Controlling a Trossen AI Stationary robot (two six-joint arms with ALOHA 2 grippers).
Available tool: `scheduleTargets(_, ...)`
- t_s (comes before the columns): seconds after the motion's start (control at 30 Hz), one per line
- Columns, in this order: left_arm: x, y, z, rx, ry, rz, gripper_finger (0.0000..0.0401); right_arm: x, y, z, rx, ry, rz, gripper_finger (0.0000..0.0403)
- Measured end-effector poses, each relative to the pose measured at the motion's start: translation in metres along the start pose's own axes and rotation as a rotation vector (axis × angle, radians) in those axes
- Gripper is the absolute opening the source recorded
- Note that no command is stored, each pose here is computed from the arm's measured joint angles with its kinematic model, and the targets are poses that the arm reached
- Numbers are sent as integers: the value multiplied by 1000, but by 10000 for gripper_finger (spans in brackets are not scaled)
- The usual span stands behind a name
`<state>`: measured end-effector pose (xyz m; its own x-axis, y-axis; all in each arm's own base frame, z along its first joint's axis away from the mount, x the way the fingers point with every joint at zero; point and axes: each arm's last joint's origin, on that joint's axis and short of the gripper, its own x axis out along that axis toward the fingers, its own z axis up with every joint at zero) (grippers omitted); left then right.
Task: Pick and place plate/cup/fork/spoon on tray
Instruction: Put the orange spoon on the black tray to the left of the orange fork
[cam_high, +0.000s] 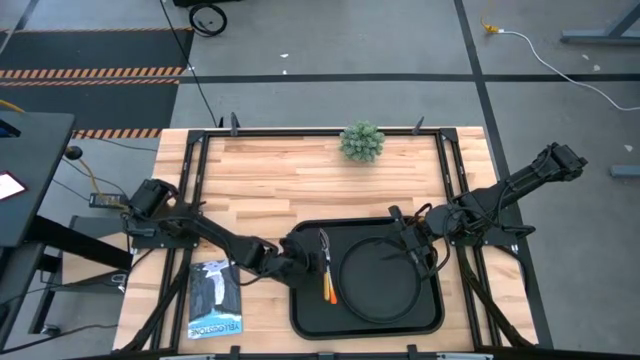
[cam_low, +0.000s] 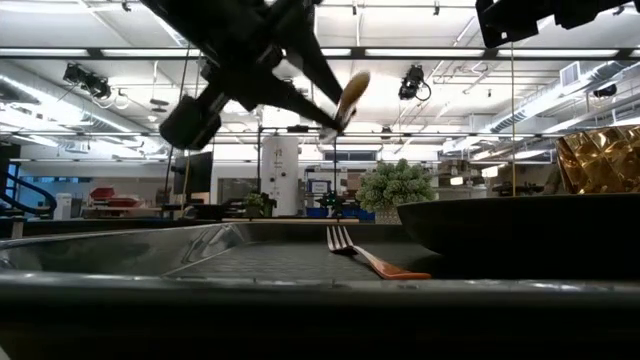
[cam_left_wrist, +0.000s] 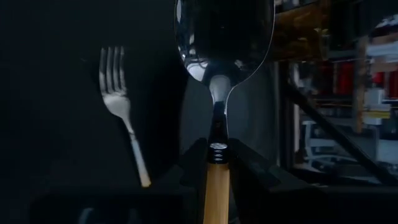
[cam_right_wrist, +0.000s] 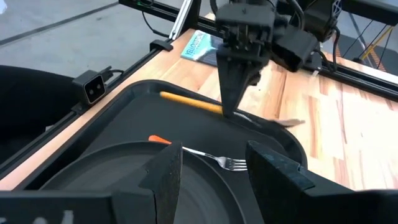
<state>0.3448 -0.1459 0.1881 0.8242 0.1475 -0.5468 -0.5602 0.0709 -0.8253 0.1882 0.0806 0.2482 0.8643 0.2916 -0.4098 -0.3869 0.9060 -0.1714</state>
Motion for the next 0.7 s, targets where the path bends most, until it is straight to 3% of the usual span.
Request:
scheduleTargets(0.2,-8,-22,-11,21,-25,-9,58,0,0,0,0,-1,-1,183)
scheduleTargets(0.37,-4,-34,-17,98,-34,153,58,0,0,0,-1,-2,-1,183)
scheduleTargets(0.57,11,-15,-27,100,11,359,58,0,0,-1,-9,8,1,183)
scheduleTargets(0.7,20,-8,-31,89,52,392,58,2,1,-4,-25,6,6,183)
